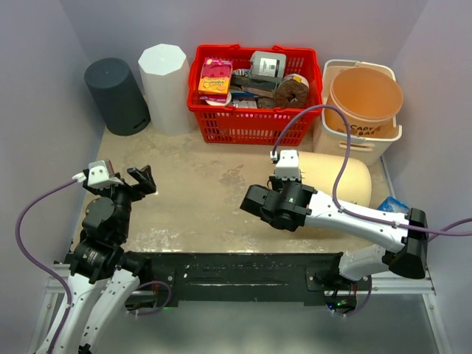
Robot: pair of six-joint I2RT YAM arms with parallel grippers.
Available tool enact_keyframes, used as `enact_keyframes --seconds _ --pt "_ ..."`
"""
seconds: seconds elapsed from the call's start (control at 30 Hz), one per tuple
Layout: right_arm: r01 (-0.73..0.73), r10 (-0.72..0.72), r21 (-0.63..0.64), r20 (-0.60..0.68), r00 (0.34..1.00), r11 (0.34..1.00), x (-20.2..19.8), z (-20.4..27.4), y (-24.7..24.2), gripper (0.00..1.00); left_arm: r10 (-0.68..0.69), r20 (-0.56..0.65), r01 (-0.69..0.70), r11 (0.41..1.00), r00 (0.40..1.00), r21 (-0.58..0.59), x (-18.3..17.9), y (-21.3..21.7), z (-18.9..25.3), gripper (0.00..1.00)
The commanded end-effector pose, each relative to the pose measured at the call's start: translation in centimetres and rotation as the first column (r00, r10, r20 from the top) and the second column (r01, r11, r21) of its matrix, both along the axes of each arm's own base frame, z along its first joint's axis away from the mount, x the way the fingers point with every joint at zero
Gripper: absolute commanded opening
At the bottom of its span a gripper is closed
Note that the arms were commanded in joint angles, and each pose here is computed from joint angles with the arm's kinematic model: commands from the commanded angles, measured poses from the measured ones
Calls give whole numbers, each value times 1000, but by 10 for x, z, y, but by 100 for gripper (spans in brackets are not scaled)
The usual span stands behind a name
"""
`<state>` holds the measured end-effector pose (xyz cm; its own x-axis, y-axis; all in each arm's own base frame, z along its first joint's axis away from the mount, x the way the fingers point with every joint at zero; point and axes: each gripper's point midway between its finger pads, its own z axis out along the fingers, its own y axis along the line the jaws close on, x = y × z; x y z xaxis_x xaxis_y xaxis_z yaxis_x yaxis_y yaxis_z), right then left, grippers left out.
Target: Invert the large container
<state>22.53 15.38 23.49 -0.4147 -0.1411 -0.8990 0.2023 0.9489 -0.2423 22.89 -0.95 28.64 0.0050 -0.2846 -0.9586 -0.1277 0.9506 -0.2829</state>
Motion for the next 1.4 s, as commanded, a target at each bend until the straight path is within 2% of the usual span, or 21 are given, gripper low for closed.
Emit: enact_keyframes --seconds 0.0,0.13,0.17,0.43,0.6,0.93,1.37 --pt "-3 2 -34 -18 1000 999 1 -11 5 12 8 25 -8 1000 1000 8 3 2 5 100" --pt "3 -3 -57 -7 1000 998 4 -13 7 0 7 25 -8 1000 1000 10 3 2 5 99" --pt "-3 3 -50 2 1000 999 6 -11 11 0 7 26 -8 1000 1000 9 3 2 6 99" --pt "-96 94 -138 -20 995 986 23 -7 48 0 12 30 -12 1000 999 7 2 3 6 100" --pt "-122 110 -252 -59 992 960 34 -27 75 0 43 32 -43 999 999 -2 0 8 7 100" --pt "-188 184 -254 -40 982 949 49 -35 122 0 201 47 -199 978 978 -61 -15 37 10 99" --pt "-252 249 -330 -53 967 910 65 -63 162 0 266 87 -256 961 960 -108 -28 51 17 100"
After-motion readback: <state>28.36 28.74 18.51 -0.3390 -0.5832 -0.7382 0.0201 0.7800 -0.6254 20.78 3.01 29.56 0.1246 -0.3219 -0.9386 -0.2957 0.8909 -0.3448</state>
